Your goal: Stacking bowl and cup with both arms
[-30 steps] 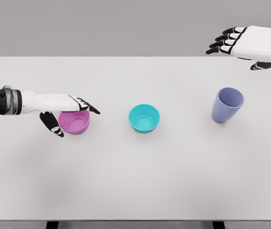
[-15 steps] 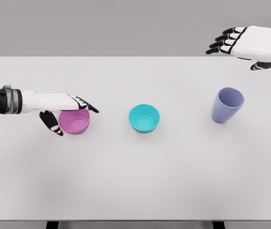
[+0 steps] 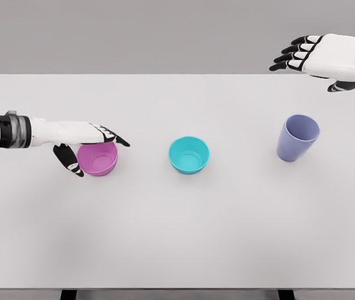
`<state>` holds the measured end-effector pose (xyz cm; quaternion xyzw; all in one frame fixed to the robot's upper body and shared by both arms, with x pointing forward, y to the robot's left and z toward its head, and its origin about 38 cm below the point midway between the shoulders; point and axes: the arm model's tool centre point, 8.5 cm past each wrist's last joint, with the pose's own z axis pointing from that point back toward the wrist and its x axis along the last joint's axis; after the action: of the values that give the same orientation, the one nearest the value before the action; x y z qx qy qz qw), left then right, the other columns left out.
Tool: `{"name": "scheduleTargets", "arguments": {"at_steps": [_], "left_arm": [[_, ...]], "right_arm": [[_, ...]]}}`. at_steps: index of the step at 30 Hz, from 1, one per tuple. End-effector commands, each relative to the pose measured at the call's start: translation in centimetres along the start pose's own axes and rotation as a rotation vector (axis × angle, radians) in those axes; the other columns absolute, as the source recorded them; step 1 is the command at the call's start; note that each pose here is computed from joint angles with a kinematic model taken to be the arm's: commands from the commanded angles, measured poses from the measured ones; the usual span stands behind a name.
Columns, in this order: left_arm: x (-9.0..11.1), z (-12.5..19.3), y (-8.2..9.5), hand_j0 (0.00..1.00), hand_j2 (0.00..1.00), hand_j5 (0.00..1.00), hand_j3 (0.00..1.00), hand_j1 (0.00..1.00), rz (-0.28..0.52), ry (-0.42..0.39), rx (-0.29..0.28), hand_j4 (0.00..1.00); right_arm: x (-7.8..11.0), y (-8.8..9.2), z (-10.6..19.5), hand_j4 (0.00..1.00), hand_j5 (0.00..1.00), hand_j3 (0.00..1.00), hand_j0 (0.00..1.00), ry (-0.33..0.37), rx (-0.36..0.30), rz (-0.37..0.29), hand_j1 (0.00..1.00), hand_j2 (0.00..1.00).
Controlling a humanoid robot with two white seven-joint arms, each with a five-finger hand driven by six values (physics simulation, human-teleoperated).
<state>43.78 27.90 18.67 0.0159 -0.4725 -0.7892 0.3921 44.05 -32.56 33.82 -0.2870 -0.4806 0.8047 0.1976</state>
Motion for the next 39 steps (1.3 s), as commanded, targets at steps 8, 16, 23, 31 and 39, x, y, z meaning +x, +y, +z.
{"name": "scheduleTargets", "arguments": {"at_steps": [8,16,23,31,39], "left_arm": [[-0.10,-0.26,-0.64,1.00,1.00,1.00,1.00,1.00,0.018,-0.003,-0.003,1.00],[-0.21,-0.22,-0.65,0.96,0.96,0.96,0.96,0.96,0.019,0.002,-0.004,0.96],[-0.21,-0.22,-0.64,0.81,0.81,0.81,0.81,0.81,0.019,0.002,-0.003,0.81],[-0.13,-0.20,-0.48,0.77,0.77,0.77,0.77,0.77,0.018,-0.002,0.002,0.77],[-0.12,-0.18,-0.37,0.75,0.75,0.75,0.75,0.75,0.017,-0.002,0.005,0.75]], "right_arm": [[-0.04,-0.02,0.04,1.00,1.00,1.00,1.00,0.002,-0.002,-0.004,1.00,1.00],[-0.09,-0.12,0.09,1.00,1.00,1.00,1.00,0.003,-0.004,-0.002,1.00,1.00],[-0.07,-0.06,0.01,1.00,1.00,1.00,1.00,0.002,-0.003,-0.004,1.00,1.00],[-0.03,-0.09,0.01,1.00,1.00,1.00,1.00,0.001,-0.004,-0.003,1.00,1.00],[-0.07,-0.06,0.01,1.00,1.00,1.00,1.00,0.002,-0.003,-0.004,1.00,1.00]]}}
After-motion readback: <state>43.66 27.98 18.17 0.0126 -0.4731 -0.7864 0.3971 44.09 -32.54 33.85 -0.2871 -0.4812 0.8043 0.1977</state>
